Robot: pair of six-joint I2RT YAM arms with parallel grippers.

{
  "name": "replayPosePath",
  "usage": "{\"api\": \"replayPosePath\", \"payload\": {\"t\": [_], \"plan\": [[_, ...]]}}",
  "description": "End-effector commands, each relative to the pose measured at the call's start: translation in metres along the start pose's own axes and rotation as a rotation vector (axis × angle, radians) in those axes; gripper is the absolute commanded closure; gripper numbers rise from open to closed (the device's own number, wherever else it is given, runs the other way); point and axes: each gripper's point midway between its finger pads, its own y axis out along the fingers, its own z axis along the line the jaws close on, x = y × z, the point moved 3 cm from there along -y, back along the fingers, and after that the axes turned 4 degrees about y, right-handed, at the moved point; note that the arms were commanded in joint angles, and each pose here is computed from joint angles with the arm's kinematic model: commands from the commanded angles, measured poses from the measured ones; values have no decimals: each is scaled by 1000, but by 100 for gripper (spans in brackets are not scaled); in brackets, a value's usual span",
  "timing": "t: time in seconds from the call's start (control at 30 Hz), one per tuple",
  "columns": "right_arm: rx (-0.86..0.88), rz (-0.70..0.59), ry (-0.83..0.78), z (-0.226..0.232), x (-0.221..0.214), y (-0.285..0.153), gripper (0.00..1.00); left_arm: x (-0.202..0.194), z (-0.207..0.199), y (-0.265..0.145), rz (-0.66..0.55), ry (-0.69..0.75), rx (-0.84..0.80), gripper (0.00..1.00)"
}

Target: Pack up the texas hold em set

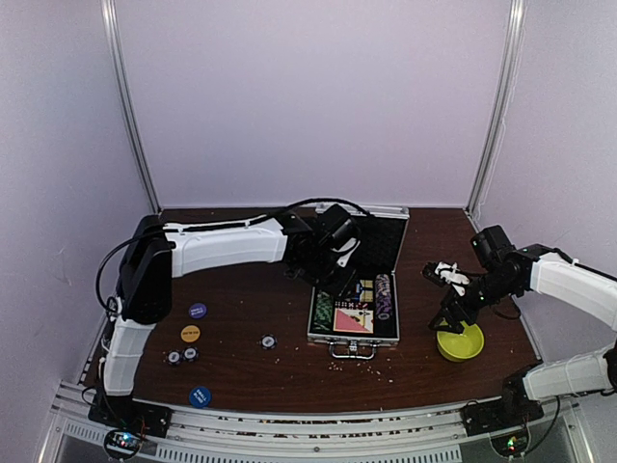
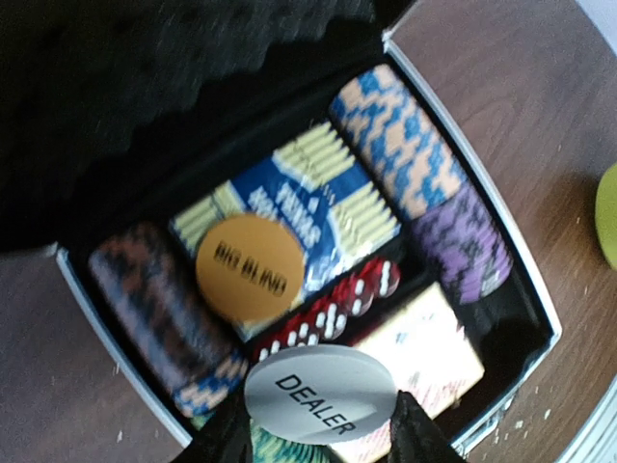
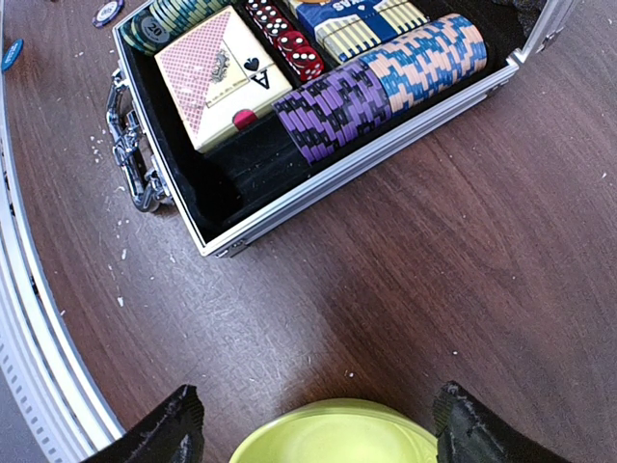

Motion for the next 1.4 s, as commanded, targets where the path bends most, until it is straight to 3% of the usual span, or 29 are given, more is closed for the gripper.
{"api": "replayPosePath", "payload": {"t": [0.0, 0.3, 0.57, 1.37], "plan": [[-15, -18, -8, -3, 8, -5, 18, 30, -12, 10, -96, 38, -36, 57], [-8, -7, -3, -4, 6, -3, 18, 49, -24, 40, -150, 66, -97, 55], [-5, -1, 0, -4, 5, -2, 18, 43, -20, 62, -128, 72, -82, 54], [2, 10, 12, -4, 4, 1, 17, 46, -5, 73, -140, 50, -27, 46]]}}
